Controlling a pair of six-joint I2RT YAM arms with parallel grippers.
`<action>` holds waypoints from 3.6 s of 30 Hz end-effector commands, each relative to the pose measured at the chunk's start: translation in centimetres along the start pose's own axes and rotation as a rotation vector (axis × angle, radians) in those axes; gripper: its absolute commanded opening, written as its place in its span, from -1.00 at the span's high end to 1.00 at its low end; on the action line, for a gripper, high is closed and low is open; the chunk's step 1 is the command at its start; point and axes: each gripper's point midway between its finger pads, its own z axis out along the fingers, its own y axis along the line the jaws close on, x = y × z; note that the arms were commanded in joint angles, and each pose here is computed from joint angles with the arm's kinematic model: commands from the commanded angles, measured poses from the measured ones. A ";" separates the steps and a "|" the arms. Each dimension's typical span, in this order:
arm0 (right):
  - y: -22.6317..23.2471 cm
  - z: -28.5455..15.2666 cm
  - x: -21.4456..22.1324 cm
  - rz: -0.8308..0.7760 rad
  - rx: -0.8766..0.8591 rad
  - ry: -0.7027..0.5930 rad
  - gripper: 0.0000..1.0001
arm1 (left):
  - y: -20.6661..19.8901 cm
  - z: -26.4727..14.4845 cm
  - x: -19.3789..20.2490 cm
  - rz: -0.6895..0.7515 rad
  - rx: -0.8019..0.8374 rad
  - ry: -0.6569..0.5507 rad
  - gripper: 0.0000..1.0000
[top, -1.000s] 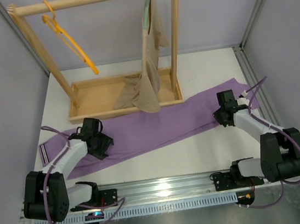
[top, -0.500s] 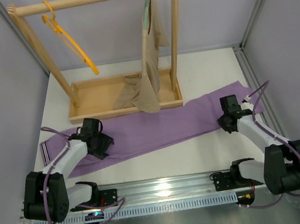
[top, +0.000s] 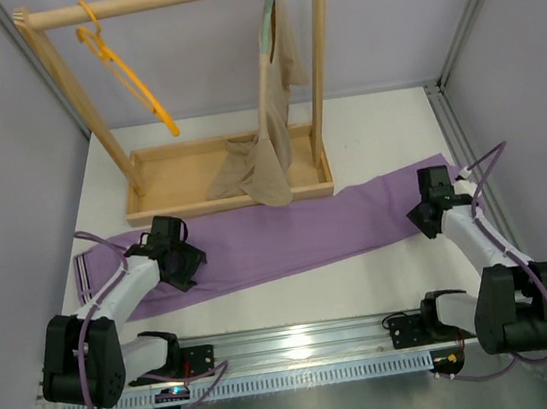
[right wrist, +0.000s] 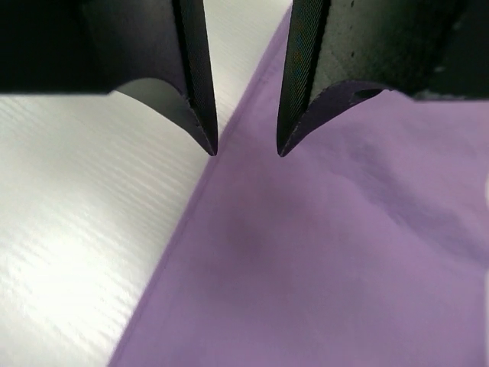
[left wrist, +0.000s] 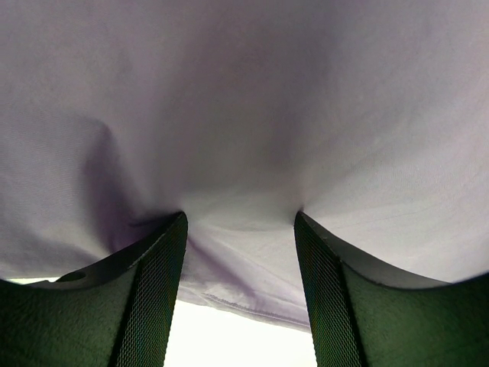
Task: Place the trousers on the hanger
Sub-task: Fold the trousers
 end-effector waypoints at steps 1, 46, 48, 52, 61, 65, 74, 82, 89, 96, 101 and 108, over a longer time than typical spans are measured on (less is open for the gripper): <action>2.8 -1.8 -4.4 -0.042 -0.107 -0.070 0.18 | 5.3 0.9 -0.5 0.050 -0.196 -0.064 -0.22; 3.2 3.4 -14.1 -0.056 -0.157 -0.015 -0.02 | -4.2 -10.0 -4.5 0.195 0.249 -0.162 -0.56; 3.5 4.2 -15.6 -0.076 -0.119 -0.037 -0.03 | -4.2 -9.8 -3.9 0.190 0.259 -0.134 -0.55; 0.8 5.0 -17.3 -0.096 0.062 -0.090 -0.12 | -3.8 -9.3 -3.3 0.193 0.252 -0.104 -0.54; 1.5 6.6 -19.7 -0.076 -0.081 -0.085 -0.80 | -3.6 -8.8 -2.9 0.243 0.233 -0.079 -0.54; 3.0 6.9 -20.6 -0.136 -0.216 -0.086 -0.82 | -3.3 -8.4 -2.7 0.274 0.215 -0.065 -0.54; 4.3 10.6 -19.7 -0.211 -0.311 -0.007 -0.83 | -4.2 -7.8 -3.0 0.292 0.197 -0.046 -0.53; 5.5 9.1 -19.3 -0.266 -0.355 -0.008 -0.79 | -6.3 -8.1 -2.6 0.272 0.252 -0.002 -0.52; 4.4 6.4 -17.8 -0.320 -0.222 -0.100 -0.66 | -5.5 -7.0 -2.0 0.256 0.245 0.015 -0.51; 5.7 2.9 -18.7 -0.403 -0.201 -0.290 -0.64 | -5.4 -7.0 -1.8 0.249 0.251 0.017 -0.51; 6.1 1.3 -19.4 -0.428 -0.161 -0.370 -0.74 | -5.4 -7.2 -1.7 0.240 0.259 0.020 -0.50; 8.3 0.0 -19.1 -0.471 -0.203 -0.400 -0.74 | -5.3 -6.9 -1.7 0.230 0.258 0.014 -0.50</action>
